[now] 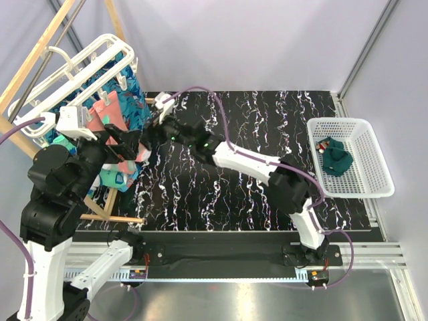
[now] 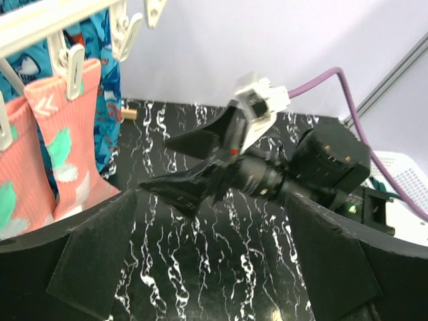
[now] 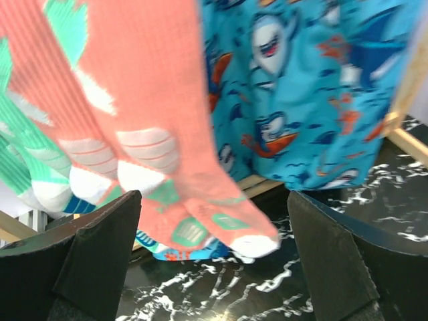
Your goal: Remove the socks clipped to the hanger
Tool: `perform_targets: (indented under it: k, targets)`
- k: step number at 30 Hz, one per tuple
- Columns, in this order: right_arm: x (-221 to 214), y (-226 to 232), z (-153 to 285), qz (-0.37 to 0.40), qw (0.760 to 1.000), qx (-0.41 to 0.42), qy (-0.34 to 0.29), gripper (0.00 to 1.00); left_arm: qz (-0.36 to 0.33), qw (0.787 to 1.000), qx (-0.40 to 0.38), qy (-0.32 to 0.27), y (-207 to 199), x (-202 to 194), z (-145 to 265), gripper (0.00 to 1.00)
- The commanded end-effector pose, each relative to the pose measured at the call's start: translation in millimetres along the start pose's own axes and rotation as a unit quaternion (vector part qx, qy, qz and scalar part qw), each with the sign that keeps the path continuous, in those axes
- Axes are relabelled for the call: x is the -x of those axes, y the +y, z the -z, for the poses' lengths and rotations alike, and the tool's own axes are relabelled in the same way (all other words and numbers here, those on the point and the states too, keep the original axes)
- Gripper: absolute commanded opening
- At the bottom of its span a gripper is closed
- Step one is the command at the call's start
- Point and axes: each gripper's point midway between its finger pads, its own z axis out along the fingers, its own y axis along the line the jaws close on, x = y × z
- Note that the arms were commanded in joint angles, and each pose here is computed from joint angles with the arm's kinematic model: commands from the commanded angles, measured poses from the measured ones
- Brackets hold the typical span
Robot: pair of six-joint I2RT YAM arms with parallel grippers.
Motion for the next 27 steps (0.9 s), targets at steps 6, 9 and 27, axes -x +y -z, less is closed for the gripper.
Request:
perform_targets:
  k: [6, 9, 27]
  targets:
    - [7.5, 50.2, -37.7, 0.031, 0.999, 0.008, -0.022, 0.88, -0.024, 0.999, 0.026, -0.012, 8.6, 19.4, 20.3, 0.99]
    - [2.5, 57.5, -50.9, 0.037, 0.999, 0.001, -0.032, 0.82, -0.024, 0.999, 0.027, -0.023, 9.2, 26.4, 33.1, 0.99]
    - [-7.2, 44.4, -57.4, 0.078, 0.995, -0.040, -0.038, 0.00, -0.021, 0.997, 0.065, -0.027, 22.1, 33.7, 51.8, 0.91]
